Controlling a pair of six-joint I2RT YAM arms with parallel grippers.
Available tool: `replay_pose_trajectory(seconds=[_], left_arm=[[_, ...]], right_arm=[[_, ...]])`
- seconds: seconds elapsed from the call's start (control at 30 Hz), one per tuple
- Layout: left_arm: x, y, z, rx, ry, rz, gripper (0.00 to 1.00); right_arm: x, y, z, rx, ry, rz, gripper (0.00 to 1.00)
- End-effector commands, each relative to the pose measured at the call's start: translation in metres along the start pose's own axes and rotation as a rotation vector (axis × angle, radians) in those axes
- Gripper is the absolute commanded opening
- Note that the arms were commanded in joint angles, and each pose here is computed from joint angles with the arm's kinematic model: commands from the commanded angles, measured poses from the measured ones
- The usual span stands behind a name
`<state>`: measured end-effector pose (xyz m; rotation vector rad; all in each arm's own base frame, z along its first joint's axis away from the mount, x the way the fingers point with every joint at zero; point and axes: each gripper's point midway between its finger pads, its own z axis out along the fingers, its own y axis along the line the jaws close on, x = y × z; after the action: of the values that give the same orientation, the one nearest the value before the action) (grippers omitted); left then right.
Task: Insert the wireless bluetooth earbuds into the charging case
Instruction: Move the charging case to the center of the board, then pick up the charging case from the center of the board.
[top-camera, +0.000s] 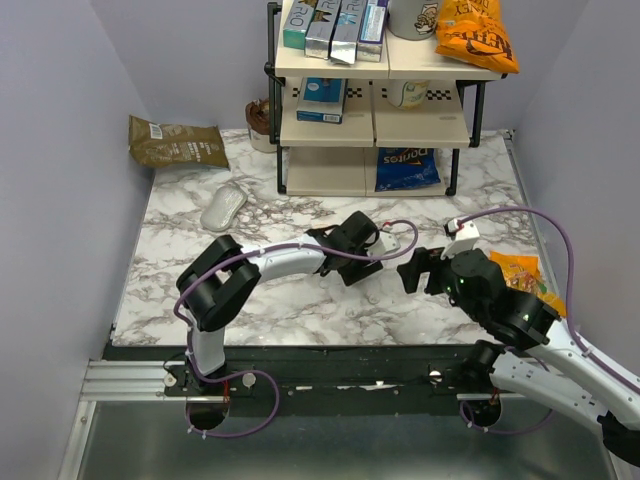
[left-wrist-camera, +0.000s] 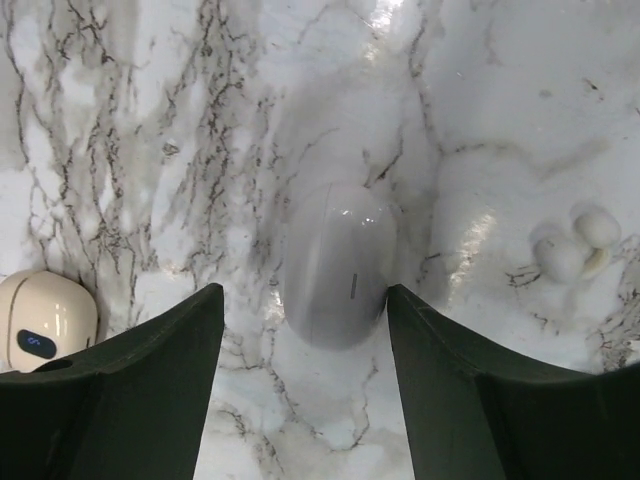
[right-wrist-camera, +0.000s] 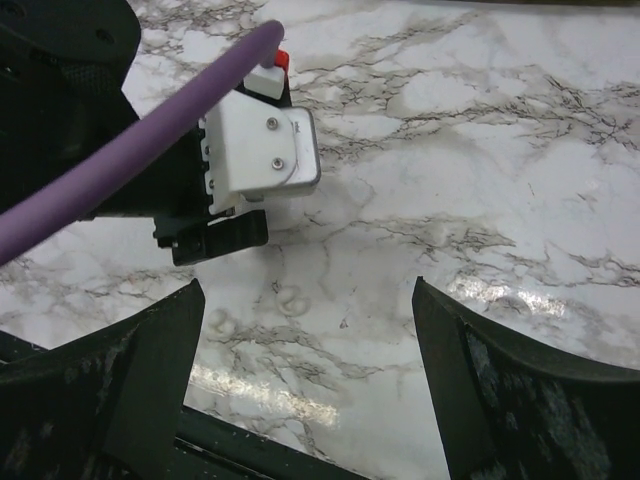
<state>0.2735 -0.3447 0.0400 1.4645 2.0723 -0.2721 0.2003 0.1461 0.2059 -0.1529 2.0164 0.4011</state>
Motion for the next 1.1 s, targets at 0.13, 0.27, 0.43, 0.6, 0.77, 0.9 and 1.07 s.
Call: replay_pose_trajectory(seconds=[0.13,0.27,0.43,0.6,0.77,0.9,1.07], left_arm=[[-0.032,0.031,-0.02,-0.112,-0.09,-0.047,0.82],[-0.039,0.039,-0.039,-0.16,-0.115,-0.105,0.99],[-0.04,0.055,-0.064,-0.277,-0.162,-0.29,0.99],[-0.039,0.066,-0.073,-0.356,-0.275,-0.893,0.99],[-0.035,0.06,-0.064,-0.275,-0.261,-1.375,0.99],[-0.032,0.042,-0.067,-0.419,-0.219,-1.465,0.99],[-0.013,0.03,-0.064,-0.479,-0.201,-1.568,0.9]], right_arm=[[-0.008,-0.003,-0.006,0.011,-0.014,-0.003,0.93],[-0.012,0.0,-0.009,-0.004,-0.025,0.005,0.93],[-0.023,0.0,-0.018,-0.018,-0.06,0.029,0.93],[-0.034,-0.007,-0.024,0.007,-0.109,0.058,0.93],[-0.04,-0.01,-0.027,0.026,-0.133,0.07,0.93],[-0.046,-0.011,-0.032,0.024,-0.154,0.081,0.93],[-0.044,-0.012,-0.033,0.022,-0.155,0.085,0.93]])
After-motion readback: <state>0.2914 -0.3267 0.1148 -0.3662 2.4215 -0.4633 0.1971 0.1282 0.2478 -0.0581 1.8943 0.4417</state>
